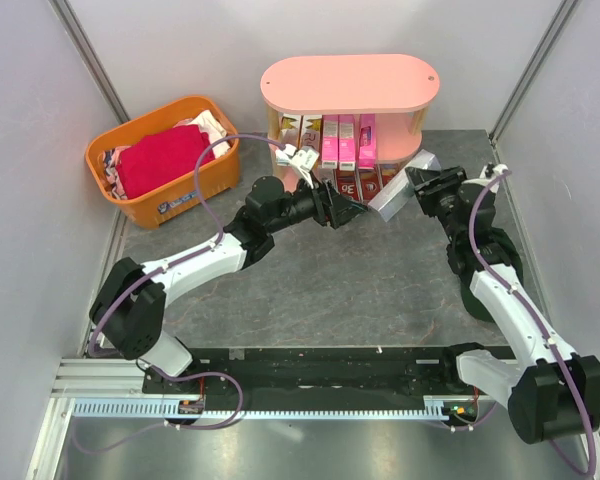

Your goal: Place and organize the toothpastes onto the shelf

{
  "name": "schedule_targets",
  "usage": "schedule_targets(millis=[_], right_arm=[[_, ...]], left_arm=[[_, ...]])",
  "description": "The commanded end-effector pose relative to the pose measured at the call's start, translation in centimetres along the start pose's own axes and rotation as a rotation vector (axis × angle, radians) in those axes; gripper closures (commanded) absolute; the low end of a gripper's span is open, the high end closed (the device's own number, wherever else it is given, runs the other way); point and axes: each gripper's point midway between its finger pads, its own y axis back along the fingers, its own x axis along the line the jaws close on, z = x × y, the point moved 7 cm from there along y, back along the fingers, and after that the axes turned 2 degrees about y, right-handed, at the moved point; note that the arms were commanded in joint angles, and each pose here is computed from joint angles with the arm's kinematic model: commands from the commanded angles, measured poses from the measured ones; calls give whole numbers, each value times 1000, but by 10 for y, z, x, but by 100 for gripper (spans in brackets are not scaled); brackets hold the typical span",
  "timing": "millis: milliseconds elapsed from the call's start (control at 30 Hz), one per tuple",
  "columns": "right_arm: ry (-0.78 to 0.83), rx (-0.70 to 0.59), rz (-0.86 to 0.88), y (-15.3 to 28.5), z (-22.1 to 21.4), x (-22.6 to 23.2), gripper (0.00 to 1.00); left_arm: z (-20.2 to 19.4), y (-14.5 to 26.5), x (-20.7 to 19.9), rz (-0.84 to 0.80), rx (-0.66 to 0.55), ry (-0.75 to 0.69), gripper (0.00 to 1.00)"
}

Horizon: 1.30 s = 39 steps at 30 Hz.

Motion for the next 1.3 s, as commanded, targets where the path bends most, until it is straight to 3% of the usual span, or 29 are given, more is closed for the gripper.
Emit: schedule_targets(millis=[0,667,767,900,967,1000,1067,1100,1200,1267], right_arm=[[-264,-38,254,12,15,38,97],[-306,68,336,17,10,55,98],[-298,77,334,17,8,54,98],[-290,104,326,16,2,53,95],[-289,123,322,13,-2,52,93],[-285,131,322,12,-3,51,87],[-281,156,321,9,-7,50,60],[-279,160,321,8,-8,49,38],[-270,168,325,5,-9,48,15],[-257,165,326,4,-9,49,8]], left_arm=[[24,3,-18,12,-83,-116,23],[2,-32,-32,19,5,-237,22],[0,-35,-28,29,8,-229,28],[0,-37,-27,41,3,-210,54],[1,-36,-26,56,-11,-210,62],[3,-35,-27,56,-20,-211,68],[3,-32,-26,72,-29,-212,72],[3,-31,-25,79,-32,-208,75],[4,-27,-23,96,-42,-200,85],[6,-25,-21,105,-49,-185,87]])
